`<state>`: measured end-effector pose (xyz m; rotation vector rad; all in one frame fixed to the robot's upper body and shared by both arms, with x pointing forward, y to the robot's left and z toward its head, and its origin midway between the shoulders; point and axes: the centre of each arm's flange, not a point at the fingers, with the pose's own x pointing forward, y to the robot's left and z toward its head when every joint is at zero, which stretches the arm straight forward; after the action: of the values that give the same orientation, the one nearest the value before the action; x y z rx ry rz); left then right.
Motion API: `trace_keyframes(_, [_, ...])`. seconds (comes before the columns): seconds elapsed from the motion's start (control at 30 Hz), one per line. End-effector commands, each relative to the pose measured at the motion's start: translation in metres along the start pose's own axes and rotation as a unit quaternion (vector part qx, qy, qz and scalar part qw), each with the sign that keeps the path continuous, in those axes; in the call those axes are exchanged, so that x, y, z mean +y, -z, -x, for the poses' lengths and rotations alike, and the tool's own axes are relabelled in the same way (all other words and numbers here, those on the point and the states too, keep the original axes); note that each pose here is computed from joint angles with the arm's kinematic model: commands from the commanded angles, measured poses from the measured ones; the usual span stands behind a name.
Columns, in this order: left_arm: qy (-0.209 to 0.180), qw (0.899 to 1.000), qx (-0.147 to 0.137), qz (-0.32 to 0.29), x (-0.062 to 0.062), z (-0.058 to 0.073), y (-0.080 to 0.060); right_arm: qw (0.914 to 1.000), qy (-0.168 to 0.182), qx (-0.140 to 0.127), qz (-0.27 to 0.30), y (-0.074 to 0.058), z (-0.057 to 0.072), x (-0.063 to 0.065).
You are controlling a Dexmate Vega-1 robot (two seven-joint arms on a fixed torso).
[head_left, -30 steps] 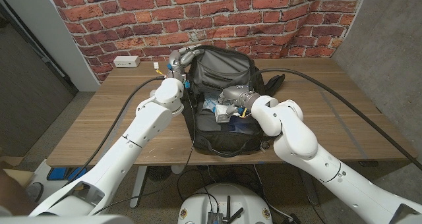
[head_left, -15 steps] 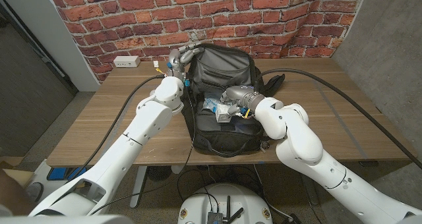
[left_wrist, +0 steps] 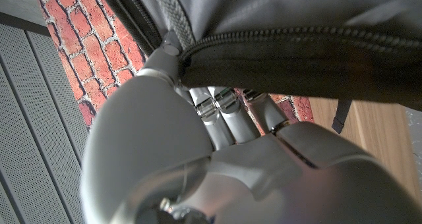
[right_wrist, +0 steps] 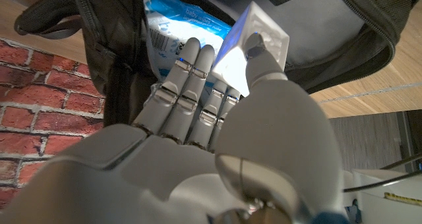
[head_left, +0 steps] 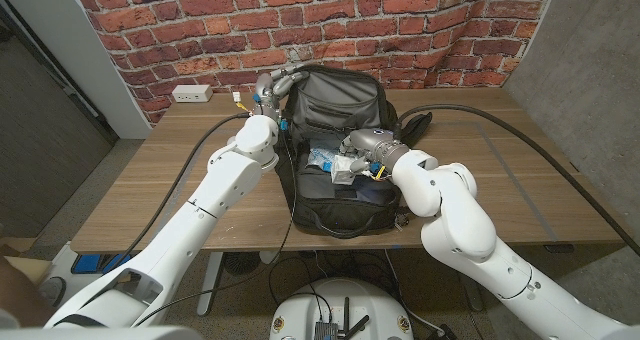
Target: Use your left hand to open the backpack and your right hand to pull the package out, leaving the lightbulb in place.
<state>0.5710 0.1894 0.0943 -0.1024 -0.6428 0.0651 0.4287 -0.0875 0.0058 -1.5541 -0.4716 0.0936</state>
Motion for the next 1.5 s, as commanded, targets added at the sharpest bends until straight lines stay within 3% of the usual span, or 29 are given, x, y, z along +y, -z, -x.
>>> trace_keyframes(0.03, [0.001,1.0,0.002,0.003,-0.001,-0.006,0.002,0.9996,0.012,0.021,-0.016,0.008,0.014,-0.005])
trace_keyframes(0.67, [0.006,1.0,0.008,0.0,-0.006,-0.017,0.005,0.9979,0.029,0.018,-0.055,0.027,0.035,-0.019])
trace_keyframes(1.5, [0.007,1.0,0.015,0.001,-0.008,-0.025,0.009,0.9963,0.018,0.022,-0.081,0.047,0.058,-0.037])
